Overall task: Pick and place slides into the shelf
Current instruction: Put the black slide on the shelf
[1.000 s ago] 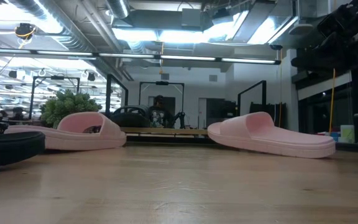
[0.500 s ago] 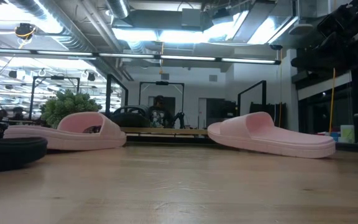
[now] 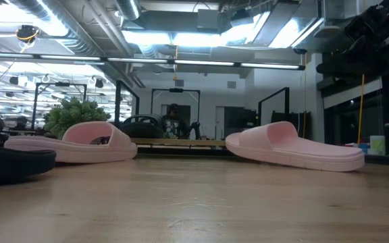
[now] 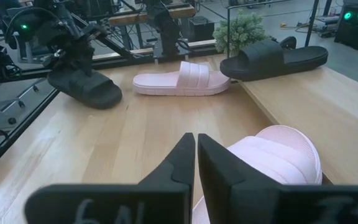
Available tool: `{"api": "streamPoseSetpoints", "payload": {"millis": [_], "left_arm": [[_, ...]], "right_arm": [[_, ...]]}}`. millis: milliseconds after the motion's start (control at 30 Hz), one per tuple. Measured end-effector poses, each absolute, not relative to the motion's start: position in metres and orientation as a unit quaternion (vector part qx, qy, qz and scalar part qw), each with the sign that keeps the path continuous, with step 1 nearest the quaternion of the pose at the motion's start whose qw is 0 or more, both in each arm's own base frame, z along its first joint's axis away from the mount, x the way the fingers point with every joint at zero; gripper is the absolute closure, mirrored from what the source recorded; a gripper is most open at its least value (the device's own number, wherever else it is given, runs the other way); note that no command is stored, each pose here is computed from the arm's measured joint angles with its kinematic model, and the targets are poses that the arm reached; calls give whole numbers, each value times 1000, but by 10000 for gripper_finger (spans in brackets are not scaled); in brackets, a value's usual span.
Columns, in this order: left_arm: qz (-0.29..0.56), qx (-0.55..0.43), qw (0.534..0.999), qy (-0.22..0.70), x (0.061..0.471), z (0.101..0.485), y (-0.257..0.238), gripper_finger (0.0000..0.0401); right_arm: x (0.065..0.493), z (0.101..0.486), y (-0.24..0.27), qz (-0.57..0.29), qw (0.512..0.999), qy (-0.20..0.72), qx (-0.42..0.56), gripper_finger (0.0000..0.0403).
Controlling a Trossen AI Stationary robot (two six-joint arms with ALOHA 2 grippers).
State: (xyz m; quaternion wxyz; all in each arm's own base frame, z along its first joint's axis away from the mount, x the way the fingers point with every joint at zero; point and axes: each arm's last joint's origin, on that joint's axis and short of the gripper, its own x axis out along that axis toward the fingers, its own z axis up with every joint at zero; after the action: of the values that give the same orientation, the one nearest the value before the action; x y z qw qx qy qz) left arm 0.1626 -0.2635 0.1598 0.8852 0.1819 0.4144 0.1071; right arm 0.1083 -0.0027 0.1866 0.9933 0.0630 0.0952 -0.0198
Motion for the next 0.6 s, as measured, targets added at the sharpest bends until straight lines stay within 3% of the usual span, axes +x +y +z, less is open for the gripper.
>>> {"api": "streamPoseSetpoints", "payload": {"millis": [333,600], "left_arm": [[115,268,904,314,157,167,-267,396],[163,353,877,283,177,174,-247,398]], "right_arm": [[108,186,-3,-18,994,96,48,380],[109,189,-2,-13,996,84,34,380]]}}
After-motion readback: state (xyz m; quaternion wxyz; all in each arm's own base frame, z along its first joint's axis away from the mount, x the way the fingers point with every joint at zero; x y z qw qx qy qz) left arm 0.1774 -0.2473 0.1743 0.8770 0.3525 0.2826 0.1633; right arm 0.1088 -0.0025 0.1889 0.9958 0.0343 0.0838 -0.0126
